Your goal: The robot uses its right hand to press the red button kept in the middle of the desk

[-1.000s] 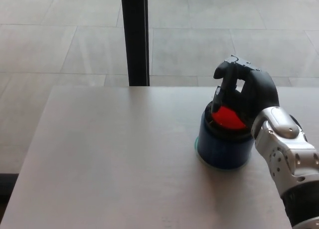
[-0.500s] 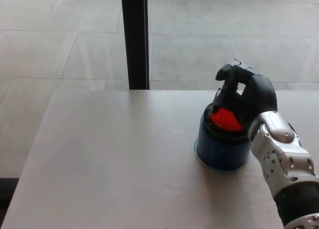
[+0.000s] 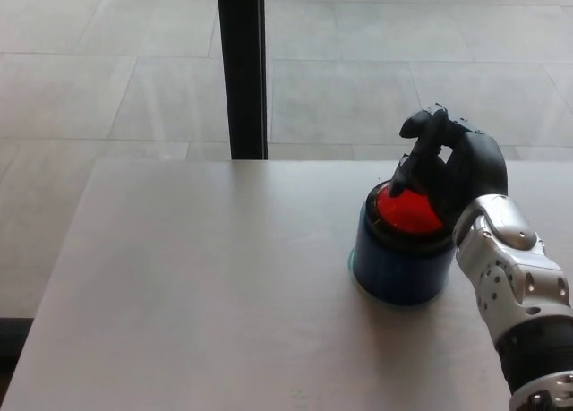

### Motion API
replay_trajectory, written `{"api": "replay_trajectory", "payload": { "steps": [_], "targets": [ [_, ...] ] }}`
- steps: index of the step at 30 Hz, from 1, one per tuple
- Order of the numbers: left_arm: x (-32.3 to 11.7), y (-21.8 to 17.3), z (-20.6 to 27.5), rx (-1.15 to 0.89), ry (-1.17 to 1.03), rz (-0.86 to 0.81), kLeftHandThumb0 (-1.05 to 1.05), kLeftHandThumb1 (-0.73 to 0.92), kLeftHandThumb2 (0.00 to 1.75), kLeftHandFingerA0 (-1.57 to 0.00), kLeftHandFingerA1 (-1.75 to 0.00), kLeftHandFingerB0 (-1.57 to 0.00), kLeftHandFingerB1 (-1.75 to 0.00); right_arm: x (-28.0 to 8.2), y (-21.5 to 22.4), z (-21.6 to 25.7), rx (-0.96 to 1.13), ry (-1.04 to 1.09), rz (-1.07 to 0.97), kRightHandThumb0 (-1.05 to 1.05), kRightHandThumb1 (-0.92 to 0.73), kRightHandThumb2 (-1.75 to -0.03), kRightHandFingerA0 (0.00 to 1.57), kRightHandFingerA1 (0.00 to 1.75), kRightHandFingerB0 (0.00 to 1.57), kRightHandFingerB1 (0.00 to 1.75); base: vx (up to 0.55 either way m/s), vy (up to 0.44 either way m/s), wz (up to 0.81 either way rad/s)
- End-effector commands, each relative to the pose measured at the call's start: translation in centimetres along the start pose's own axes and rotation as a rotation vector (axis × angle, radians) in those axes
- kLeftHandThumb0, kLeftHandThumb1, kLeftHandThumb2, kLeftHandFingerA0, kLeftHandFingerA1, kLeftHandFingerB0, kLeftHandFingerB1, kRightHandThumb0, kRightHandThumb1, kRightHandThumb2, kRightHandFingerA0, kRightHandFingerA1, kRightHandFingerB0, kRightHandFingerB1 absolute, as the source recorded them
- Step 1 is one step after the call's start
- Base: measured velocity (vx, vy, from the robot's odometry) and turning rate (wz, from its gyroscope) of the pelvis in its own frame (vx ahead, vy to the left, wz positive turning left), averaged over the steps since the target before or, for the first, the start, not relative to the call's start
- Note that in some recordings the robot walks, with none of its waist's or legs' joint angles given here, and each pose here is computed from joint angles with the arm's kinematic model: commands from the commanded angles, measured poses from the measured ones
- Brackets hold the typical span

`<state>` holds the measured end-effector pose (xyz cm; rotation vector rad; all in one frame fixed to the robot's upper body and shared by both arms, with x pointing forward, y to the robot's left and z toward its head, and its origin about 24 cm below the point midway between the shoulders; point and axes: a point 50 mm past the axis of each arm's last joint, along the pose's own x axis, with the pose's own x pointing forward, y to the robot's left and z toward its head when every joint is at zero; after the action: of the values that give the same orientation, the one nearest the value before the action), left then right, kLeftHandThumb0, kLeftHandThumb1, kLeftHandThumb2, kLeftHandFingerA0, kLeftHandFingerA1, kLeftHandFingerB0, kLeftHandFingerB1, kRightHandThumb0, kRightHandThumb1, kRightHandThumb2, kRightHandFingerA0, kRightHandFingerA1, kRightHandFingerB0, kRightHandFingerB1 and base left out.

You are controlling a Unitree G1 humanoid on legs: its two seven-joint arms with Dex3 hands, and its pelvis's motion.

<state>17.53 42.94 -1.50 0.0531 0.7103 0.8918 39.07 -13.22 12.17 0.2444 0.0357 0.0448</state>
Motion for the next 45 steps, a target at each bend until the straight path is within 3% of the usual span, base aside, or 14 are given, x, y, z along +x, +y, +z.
{"api": "replay_trajectory", "payload": {
  "steps": [1,5,6,7,10,14,19,22,25,26,29,32,40,45],
  "targets": [
    [0.0,0.8,0.3,-0.001,-0.004,0.033,-0.62,0.92,1.03,-0.22,-1.17,-0.03,-0.82,0.4,-0.3,0.7,-0.013,0.082,-0.001,-0.31,-0.46,-1.29,1.0,1.75,0.77,1.6,0.0,0.0,0.0],
    [0.0,0.9,0.4,-0.003,0.004,0.02,-0.61,0.92,1.07,-0.2,-0.94,0.0,-0.64,1.1,0.1,4.4,0.005,0.017,0.006,-0.28,-0.44,-1.31,0.99,1.75,0.77,1.55,0.0,0.0,0.0],
    [0.0,0.8,0.4,0.015,0.008,0.03,-0.39,0.88,1.42,-0.18,-0.73,0.0,-0.61,1.4,0.1,6.1,0.006,-0.008,0.006,-0.32,-0.48,-1.27,0.99,1.75,0.75,1.58,0.0,0.0,0.0],
    [0.0,0.8,0.3,0.021,0.005,0.033,-0.61,0.92,1.06,-0.2,-0.94,0.0,-0.66,1.6,0.0,7.1,0.008,-0.023,0.007,-0.38,-0.47,-1.29,0.98,1.75,0.74,1.59,0.0,0.0,0.0],
    [0.1,0.7,0.3,-0.026,0.016,0.036,-0.41,0.89,1.43,-0.16,-0.73,0.0,-0.62,1.8,-0.3,9.8,0.016,-0.1,0.038,-0.39,-0.42,-1.39,0.97,1.75,0.67,1.67,0.0,0.0,0.0],
    [0.0,0.9,0.0,0.01,0.014,0.045,-0.62,0.92,1.07,-0.24,-0.9,0.0,-0.61,1.5,-1.9,14.1,0.022,-0.213,-0.009,-0.29,-0.38,-1.48,1.02,1.75,0.77,1.56,0.0,0.0,0.0],
    [0.0,1.0,0.0,0.021,0.017,0.041,-0.4,0.9,1.43,-0.16,-0.72,0.0,-0.62,0.6,-5.0,17.0,0.044,-0.284,-0.077,-0.28,-0.44,-1.39,1.0,1.75,0.75,1.59,0.0,0.0,0.0],
    [0.0,1.3,-0.2,-0.004,0.02,0.044,-0.6,0.92,1.06,-0.1,-0.91,0.0,-0.66,0.0,-7.0,17.9,0.021,-0.309,-0.142,-0.26,-0.46,-1.3,1.0,1.75,0.78,1.52,0.0,0.0,0.0],
    [0.0,1.4,-0.4,0.015,0.025,0.04,-0.39,0.89,1.42,-0.15,-0.72,-0.01,-0.61,-1.5,-10.8,19.3,-0.014,-0.348,-0.252,-0.24,-0.5,-1.29,0.96,1.75,0.73,1.54,0.0,0.0,0.0],
    [0.0,1.4,-0.3,0.018,0.024,0.042,-0.6,0.92,1.06,-0.15,-1.1,0.0,-0.7,-1.8,-11.5,19.5,-0.01,-0.35,-0.268,-0.23,-0.5,-1.29,0.94,1.75,0.73,1.51,0.0,0.0,0.0],
    [0.0,1.2,-0.1,0.017,0.025,0.055,-0.59,0.92,1.03,-0.15,-0.94,0.0,-0.65,-3.7,-15.0,20.3,0.036,-0.383,-0.349,-0.21,-0.5,-1.32,0.93,1.75,0.71,1.55,0.0,0.0,0.0],
    [0.0,1.4,-0.2,0.019,0.02,0.043,-0.39,0.89,1.42,-0.15,-0.72,0.0,-0.61,-6.3,-19.1,20.7,0.035,-0.405,-0.466,-0.2,-0.52,-1.29,0.97,1.75,0.71,1.61,0.0,0.0,0.0],
    [0.0,1.8,-0.4,-0.016,0.023,0.053,-0.4,0.88,1.42,-0.15,-0.72,0.0,-0.61,-13.3,-26.5,18.8,0.029,-0.409,-0.739,-0.31,-0.41,-1.41,1.1,1.75,0.8,1.59,0.0,0.0,0.0],
    [0.0,1.6,-0.5,0.015,0.021,0.056,-0.6,0.92,1.04,-0.2,-1.03,0.0,-0.67,-16.6,-28.9,16.1,0.065,-0.448,-0.876,-0.34,-0.42,-1.28,1.15,1.75,0.87,1.55,0.0,0.0,0.0]
  ]
}}
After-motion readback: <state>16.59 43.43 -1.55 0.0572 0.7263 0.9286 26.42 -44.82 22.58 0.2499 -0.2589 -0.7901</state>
